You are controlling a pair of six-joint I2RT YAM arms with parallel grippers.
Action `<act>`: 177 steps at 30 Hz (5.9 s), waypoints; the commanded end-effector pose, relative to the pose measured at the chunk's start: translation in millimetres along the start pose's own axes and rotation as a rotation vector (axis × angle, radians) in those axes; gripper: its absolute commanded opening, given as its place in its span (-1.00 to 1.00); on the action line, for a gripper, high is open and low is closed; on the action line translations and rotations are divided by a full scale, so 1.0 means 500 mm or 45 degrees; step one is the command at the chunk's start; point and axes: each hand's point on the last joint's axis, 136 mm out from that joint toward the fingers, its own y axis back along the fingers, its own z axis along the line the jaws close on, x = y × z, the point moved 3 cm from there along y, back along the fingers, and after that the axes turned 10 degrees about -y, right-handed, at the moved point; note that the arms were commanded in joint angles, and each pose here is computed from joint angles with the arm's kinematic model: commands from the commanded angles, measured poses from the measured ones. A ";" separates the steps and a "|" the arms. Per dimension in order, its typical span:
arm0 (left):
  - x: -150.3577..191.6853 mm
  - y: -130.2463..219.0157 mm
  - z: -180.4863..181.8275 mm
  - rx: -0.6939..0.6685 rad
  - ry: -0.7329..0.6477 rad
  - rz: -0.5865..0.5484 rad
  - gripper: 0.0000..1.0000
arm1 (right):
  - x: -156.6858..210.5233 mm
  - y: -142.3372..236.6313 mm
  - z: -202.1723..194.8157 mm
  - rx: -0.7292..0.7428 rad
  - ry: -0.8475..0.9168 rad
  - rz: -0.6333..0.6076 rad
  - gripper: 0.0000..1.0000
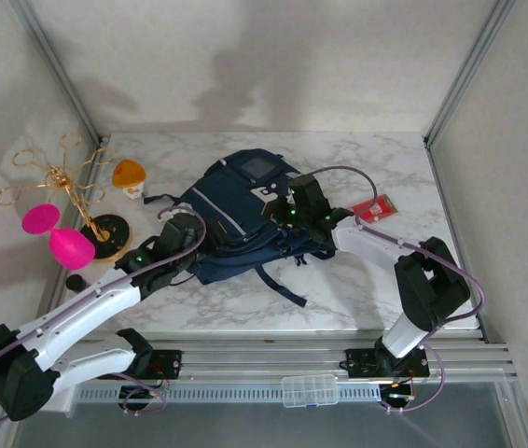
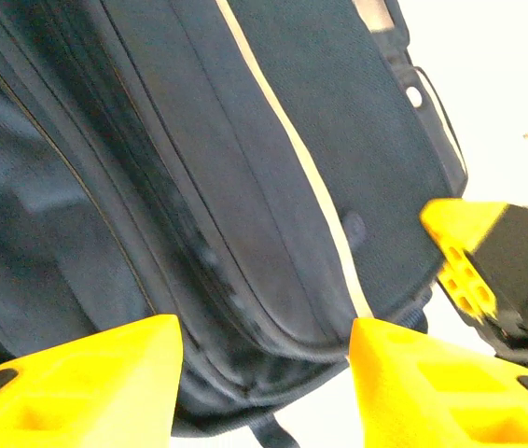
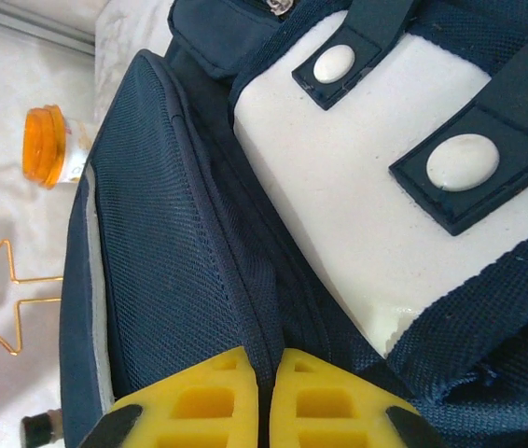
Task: Pack the student bag
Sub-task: Unzip the student bag at the center of the table.
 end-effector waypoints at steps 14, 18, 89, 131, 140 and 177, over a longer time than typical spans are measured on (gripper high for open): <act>0.015 -0.097 -0.136 0.116 -0.001 -0.061 0.20 | -0.031 0.097 0.104 -0.288 -0.067 -0.151 -1.00; -0.020 -0.130 -0.129 0.091 -0.040 -0.084 0.19 | -0.038 0.109 0.099 -0.275 -0.058 -0.204 -1.00; 0.012 -0.116 -0.143 -0.215 -0.266 -0.022 -0.17 | -0.060 0.087 0.102 -0.229 -0.117 -0.241 -1.00; -0.030 -0.028 0.042 -0.381 -0.398 0.003 -1.00 | -0.020 0.062 0.176 -0.251 0.322 0.079 -1.00; 0.069 -0.053 -0.037 -0.060 -0.527 0.245 -1.00 | -0.161 0.055 0.126 -0.104 0.457 0.069 -1.00; -0.010 -0.109 -0.101 -0.207 -0.536 0.146 -0.14 | -0.012 0.009 0.055 -0.031 -0.281 -0.058 -0.46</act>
